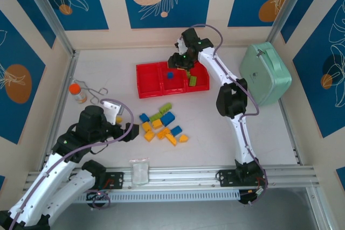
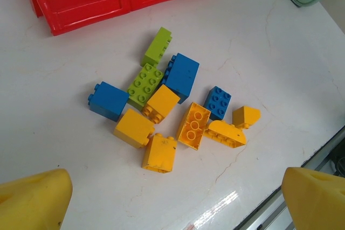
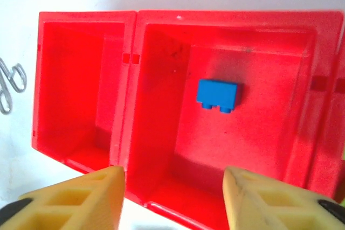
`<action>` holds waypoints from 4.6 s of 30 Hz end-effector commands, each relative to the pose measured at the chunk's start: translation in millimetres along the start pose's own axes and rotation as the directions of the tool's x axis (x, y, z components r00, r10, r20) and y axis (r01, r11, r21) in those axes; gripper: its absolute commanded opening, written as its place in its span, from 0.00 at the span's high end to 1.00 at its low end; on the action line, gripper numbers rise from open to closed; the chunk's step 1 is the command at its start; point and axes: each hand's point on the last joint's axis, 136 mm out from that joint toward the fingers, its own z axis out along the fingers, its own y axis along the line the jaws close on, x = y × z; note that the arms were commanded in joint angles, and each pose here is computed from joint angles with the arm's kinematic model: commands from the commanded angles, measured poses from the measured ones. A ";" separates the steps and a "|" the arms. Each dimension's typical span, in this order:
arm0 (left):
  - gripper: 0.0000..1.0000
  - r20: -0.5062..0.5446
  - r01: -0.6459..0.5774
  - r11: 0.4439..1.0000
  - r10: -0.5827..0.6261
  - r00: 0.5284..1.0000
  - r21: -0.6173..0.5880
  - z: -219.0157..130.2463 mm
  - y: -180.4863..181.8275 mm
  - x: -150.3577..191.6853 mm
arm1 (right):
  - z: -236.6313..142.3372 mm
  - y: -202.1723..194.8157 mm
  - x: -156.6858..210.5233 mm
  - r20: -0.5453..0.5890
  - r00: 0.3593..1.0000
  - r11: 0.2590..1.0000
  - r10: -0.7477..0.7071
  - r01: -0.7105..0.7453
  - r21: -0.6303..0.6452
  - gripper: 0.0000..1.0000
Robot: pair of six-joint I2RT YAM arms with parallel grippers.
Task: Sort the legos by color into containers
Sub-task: Place the lego in the container, then pick up the lego from the center of the table, then place the lego in the container, then pick up the lego from the center of the table.
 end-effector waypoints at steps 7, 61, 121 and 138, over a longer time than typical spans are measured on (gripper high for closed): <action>0.01 -0.020 -0.013 1.000 0.013 1.000 0.005 1.5 -0.7 6.1 | -36.2 11.1 38.5 -0.071 0.987 0.982 0.143 -0.133 0.133 0.12; 0.01 -0.062 -0.003 1.000 0.003 0.998 -0.003 8.9 2.1 11.2 | 57.7 27.4 168.7 -0.044 0.882 0.799 0.469 -0.402 0.447 0.80; 0.01 -0.048 -0.003 0.998 0.000 0.999 -0.066 7.0 12.4 8.4 | -93.0 -84.3 -4.1 0.014 0.992 0.747 -0.127 0.086 0.659 0.09; 0.01 -0.061 -0.001 0.999 -0.002 0.998 -0.042 10.1 8.9 9.3 | -38.6 26.3 189.8 0.033 0.821 0.723 0.570 -0.520 0.455 0.02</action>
